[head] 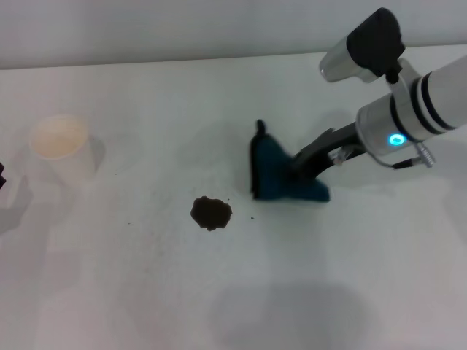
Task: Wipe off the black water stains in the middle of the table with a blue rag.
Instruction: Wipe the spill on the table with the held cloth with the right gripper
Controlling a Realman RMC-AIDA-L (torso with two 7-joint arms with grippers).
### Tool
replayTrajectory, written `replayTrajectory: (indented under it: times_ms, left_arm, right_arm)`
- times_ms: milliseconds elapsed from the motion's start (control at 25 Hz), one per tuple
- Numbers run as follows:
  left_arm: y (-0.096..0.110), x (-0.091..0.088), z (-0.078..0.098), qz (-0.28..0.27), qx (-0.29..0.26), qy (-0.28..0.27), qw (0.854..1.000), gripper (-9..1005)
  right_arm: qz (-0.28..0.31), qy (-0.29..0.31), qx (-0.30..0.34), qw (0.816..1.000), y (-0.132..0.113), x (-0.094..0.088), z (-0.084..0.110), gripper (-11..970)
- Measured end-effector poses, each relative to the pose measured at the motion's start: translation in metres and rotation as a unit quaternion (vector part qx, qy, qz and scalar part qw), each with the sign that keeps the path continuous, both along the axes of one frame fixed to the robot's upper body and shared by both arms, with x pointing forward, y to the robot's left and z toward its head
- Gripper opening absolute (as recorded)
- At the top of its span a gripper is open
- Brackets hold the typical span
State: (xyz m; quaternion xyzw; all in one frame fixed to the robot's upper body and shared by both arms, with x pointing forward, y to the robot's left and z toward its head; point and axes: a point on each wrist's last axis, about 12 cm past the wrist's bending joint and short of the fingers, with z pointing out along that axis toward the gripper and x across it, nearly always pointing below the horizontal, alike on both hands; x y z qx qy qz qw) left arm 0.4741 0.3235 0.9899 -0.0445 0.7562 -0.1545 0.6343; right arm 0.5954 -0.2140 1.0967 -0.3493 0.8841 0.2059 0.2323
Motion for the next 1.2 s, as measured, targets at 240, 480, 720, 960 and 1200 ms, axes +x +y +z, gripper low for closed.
replayTrajectory:
  times_ms: [240,480,720,960,1200]
  left_arm:
    - [-0.001,0.002,0.001,-0.001,-0.001,-0.003,1.000,893]
    - [-0.001,0.004,0.002,-0.002,-0.005,-0.004,1.000,893]
    - [-0.001,0.008,0.004,0.003,-0.018,-0.007,1.000,893]
    - [-0.001,0.009,0.005,0.003,-0.021,-0.006,1.000,892]
    - [-0.001,0.009,0.005,0.003,-0.022,-0.006,1.000,892]
  right_arm:
    - [0.093,-0.014,0.038,0.995,0.036,-0.024,-0.009,103]
    - [0.123,-0.053,0.047,0.990,0.067,-0.039,-0.029,100]
    - [0.125,-0.094,0.032,0.987,0.080,-0.046,-0.046,100]
    - [0.096,-0.139,0.020,0.985,0.080,-0.040,-0.052,101]
    - [0.037,-0.182,0.002,0.983,0.064,-0.025,-0.054,101]
